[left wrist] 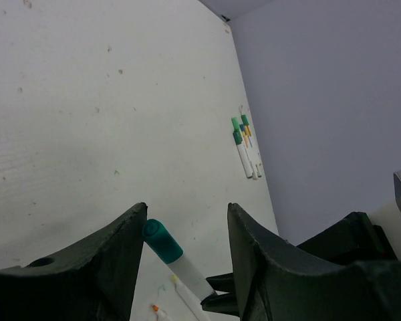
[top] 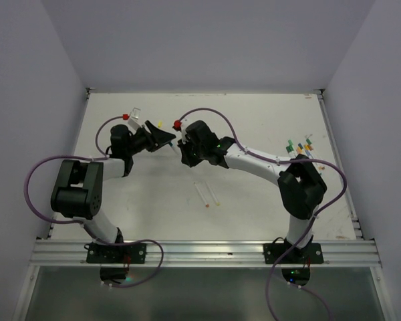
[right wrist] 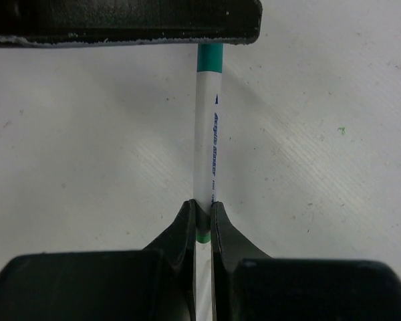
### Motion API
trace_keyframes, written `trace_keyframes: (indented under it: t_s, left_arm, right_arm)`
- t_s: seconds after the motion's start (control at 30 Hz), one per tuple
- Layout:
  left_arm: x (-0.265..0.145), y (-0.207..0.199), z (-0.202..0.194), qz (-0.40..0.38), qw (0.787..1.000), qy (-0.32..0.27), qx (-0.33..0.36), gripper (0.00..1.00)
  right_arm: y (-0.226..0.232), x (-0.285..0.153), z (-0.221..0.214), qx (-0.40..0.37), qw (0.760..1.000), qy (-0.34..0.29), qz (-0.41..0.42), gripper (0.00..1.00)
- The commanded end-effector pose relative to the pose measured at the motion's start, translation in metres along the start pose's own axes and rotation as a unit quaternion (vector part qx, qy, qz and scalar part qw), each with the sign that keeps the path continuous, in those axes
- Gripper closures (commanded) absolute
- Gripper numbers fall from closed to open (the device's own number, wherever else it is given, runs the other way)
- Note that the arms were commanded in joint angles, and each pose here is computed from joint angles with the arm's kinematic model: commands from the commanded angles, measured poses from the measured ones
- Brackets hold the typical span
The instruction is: Open the pen caps
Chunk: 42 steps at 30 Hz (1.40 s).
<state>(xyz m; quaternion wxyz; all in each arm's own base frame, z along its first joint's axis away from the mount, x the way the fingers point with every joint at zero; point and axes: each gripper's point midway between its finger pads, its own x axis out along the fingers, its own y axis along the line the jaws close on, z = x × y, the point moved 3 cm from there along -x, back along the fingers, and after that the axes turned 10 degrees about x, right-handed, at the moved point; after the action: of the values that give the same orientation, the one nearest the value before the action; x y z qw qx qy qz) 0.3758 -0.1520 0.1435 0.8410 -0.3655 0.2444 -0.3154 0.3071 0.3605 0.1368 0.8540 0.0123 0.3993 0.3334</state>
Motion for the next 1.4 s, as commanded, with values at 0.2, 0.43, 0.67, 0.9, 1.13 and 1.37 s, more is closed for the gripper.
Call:
trace_keyframes:
  t_s: [0.2, 0.43, 0.67, 0.9, 1.13, 1.37]
  left_arm:
    - [0.006, -0.019, 0.009, -0.043, 0.999, -0.001, 0.022, 0.55]
    - [0.007, -0.016, 0.002, -0.043, 0.999, 0.006, 0.011, 0.64]
    - [0.008, -0.022, 0.005, -0.06, 0.998, 0.01, 0.009, 1.0]
    - [0.005, -0.033, 0.003, -0.091, 0.996, 0.008, 0.001, 1.0]
    - [0.001, -0.042, 0.005, -0.118, 0.993, -0.001, -0.015, 1.0]
    - [0.004, -0.033, 0.01, -0.09, 0.994, -0.036, -0.043, 1.0]
  right_arm:
    - [0.009, -0.014, 0.024, 0.013, 0.999, -0.046, 0.022, 1.0]
    - [0.011, -0.016, 0.029, 0.019, 0.998, -0.058, 0.025, 1.0]
    - [0.011, -0.02, 0.036, 0.02, 0.997, -0.068, 0.02, 1.0]
    - [0.007, -0.015, 0.038, 0.023, 0.998, -0.056, -0.005, 0.01]
    - [0.012, 0.0, 0.04, 0.027, 0.999, -0.038, 0.028, 0.4]
    - [0.008, 0.003, 0.03, 0.04, 0.998, -0.039, 0.021, 1.0]
